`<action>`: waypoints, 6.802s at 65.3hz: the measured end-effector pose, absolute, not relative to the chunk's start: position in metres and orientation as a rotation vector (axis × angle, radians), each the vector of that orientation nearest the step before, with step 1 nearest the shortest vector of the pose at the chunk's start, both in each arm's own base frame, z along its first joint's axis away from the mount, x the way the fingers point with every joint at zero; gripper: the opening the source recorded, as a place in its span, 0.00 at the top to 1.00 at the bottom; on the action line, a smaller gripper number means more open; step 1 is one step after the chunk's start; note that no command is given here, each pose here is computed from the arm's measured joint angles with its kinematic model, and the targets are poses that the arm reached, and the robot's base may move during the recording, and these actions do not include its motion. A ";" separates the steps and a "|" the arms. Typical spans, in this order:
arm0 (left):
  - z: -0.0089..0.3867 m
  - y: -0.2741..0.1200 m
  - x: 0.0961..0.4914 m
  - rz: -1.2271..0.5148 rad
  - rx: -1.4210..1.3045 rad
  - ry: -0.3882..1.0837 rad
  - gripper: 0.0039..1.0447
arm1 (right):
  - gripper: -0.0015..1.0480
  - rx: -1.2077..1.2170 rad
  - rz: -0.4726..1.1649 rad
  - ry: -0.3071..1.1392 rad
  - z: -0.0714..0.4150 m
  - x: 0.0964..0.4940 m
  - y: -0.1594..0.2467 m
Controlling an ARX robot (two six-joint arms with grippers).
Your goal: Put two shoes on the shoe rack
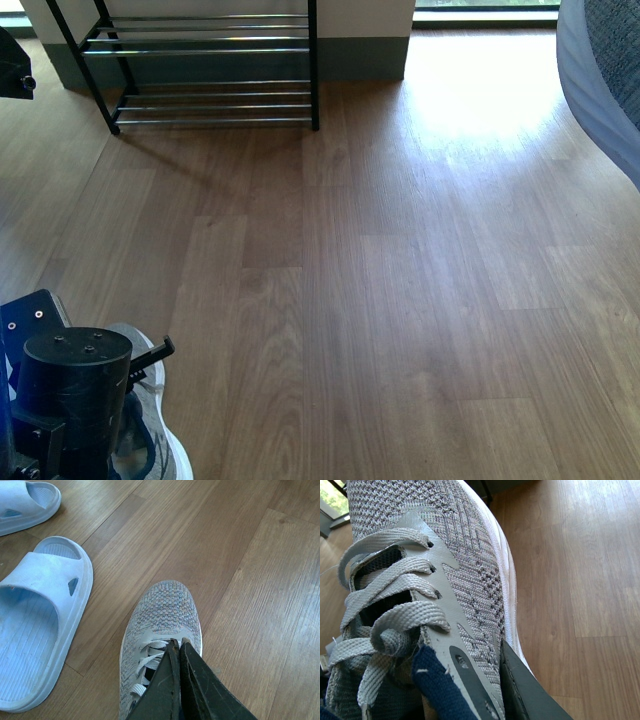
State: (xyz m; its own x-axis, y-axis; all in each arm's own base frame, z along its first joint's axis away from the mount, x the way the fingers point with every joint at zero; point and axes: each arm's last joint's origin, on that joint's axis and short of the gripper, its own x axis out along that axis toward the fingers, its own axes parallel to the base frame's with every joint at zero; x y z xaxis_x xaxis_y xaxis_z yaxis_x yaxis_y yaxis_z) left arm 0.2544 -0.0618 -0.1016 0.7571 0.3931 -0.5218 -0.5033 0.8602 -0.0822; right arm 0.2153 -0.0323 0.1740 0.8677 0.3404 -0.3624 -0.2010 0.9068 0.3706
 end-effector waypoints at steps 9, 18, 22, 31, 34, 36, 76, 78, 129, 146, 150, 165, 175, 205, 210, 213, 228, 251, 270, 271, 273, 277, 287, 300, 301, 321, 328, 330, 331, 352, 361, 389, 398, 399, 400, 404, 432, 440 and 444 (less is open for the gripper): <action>-0.102 -0.062 0.254 0.492 -0.224 0.516 0.99 | 0.98 0.330 0.289 0.436 0.174 0.215 -0.032; -0.102 -0.062 0.254 0.491 -0.225 0.517 0.89 | 0.98 0.330 0.289 0.435 0.174 0.215 -0.032; -0.102 -0.062 0.254 0.490 -0.225 0.517 0.79 | 0.98 0.330 0.289 0.435 0.174 0.215 -0.032; -0.102 -0.062 0.254 0.487 -0.226 0.519 0.50 | 0.98 0.330 0.289 0.435 0.174 0.215 -0.032; -0.102 -0.062 0.254 0.485 -0.227 0.520 0.44 | 0.98 0.330 0.289 0.436 0.174 0.215 -0.032; -0.102 -0.062 0.254 0.483 -0.228 0.521 0.37 | 0.98 0.330 0.289 0.435 0.174 0.215 -0.032; -0.102 -0.063 0.255 0.454 -0.236 0.535 0.08 | 0.98 0.330 0.289 0.436 0.174 0.215 -0.032; -0.102 -0.063 0.255 0.452 -0.236 0.536 0.09 | 0.98 0.330 0.289 0.435 0.174 0.215 -0.032; -0.102 -0.063 0.255 0.450 -0.236 0.537 0.96 | 0.98 0.330 0.289 0.435 0.174 0.215 -0.032; 0.002 -0.001 0.150 0.174 -0.121 1.131 0.99 | 0.98 0.330 0.290 0.435 0.174 0.215 -0.032; 0.024 0.003 0.120 0.150 -0.100 1.132 0.99 | 0.98 0.328 0.273 0.434 0.174 0.215 -0.034; 0.152 0.000 0.129 -0.002 -0.027 0.122 0.94 | 0.98 0.330 0.306 0.436 0.174 0.215 -0.031; 0.169 0.000 0.119 0.000 -0.014 -0.047 0.59 | 0.98 0.329 0.294 0.436 0.174 0.215 -0.032; 0.170 0.000 0.119 0.001 -0.010 -0.049 0.09 | 0.98 0.328 0.292 0.436 0.174 0.215 -0.032; 0.161 -0.001 0.122 0.052 -0.092 0.199 0.09 | 0.98 0.329 0.292 0.436 0.174 0.215 -0.032; 0.152 -0.004 0.126 0.053 -0.123 0.386 0.09 | 0.98 0.328 0.293 0.436 0.174 0.215 -0.032; 0.142 -0.004 0.210 0.036 -0.118 0.568 0.09 | 0.98 0.328 0.291 0.436 0.174 0.215 -0.032; -0.041 -0.010 0.246 0.222 -0.093 1.244 0.09 | 0.98 0.328 0.291 0.436 0.174 0.215 -0.032; -0.090 -0.007 0.262 0.270 -0.076 1.333 0.09 | 0.98 0.328 0.291 0.436 0.174 0.215 -0.032; -0.091 -0.007 0.263 0.271 -0.076 1.333 0.09 | 0.98 0.328 0.291 0.436 0.174 0.215 -0.032; -0.094 -0.006 0.266 0.272 -0.078 1.333 0.09 | 0.98 0.328 0.291 0.436 0.174 0.215 -0.032; -0.100 -0.006 0.268 0.266 -0.084 1.337 0.09 | 0.98 0.328 0.291 0.436 0.174 0.215 -0.032; -0.117 -0.007 0.270 0.252 -0.090 1.372 0.09 | 0.98 0.328 0.291 0.436 0.174 0.215 -0.032; -0.135 -0.003 0.270 0.270 -0.082 1.398 0.09 | 0.98 0.328 0.291 0.436 0.174 0.215 -0.032; -0.136 -0.003 0.270 0.272 -0.083 1.398 0.09 | 0.98 0.328 0.291 0.436 0.174 0.215 -0.032; -0.140 -0.002 0.272 0.267 -0.070 1.357 0.49 | 0.98 0.328 0.291 0.436 0.174 0.215 -0.032; -0.141 0.000 0.270 0.267 -0.070 1.347 0.64 | 0.98 0.328 0.291 0.436 0.174 0.215 -0.032; -0.142 0.001 0.270 0.268 -0.071 1.346 0.72 | 0.98 0.328 0.291 0.436 0.174 0.215 -0.032; -0.142 0.001 0.269 0.267 -0.071 1.347 0.74 | 0.98 0.328 0.291 0.436 0.174 0.215 -0.032; -0.128 -0.001 0.275 0.251 -0.087 1.315 0.99 | 0.98 0.328 0.291 0.436 0.174 0.215 -0.032; -0.088 -0.007 0.285 0.219 -0.104 1.189 0.99 | 0.98 0.328 0.291 0.436 0.174 0.215 -0.032; 0.101 0.016 0.232 0.205 -0.101 0.736 0.99 | 0.98 0.328 0.291 0.436 0.174 0.215 -0.032; 0.151 0.022 0.197 0.223 -0.111 0.621 0.99 | 0.98 0.328 0.291 0.436 0.174 0.215 -0.032; 0.155 0.023 0.195 0.223 -0.112 0.611 0.99 | 0.98 0.328 0.291 0.436 0.174 0.215 -0.032; 0.159 0.023 0.192 0.221 -0.112 0.602 0.99 | 0.98 0.328 0.291 0.436 0.174 0.215 -0.032; 0.177 0.026 0.176 0.216 -0.113 0.540 0.99 | 0.98 0.328 0.291 0.436 0.174 0.215 -0.032; 0.210 0.033 0.134 0.263 0.003 0.400 0.99 | 0.98 0.328 0.291 0.436 0.174 0.215 -0.032; 0.210 0.033 0.134 0.263 0.004 0.400 0.99 | 0.98 0.328 0.291 0.436 0.174 0.215 -0.032; 0.210 0.033 0.134 0.263 0.008 0.400 0.99 | 0.98 0.328 0.292 0.436 0.174 0.215 -0.032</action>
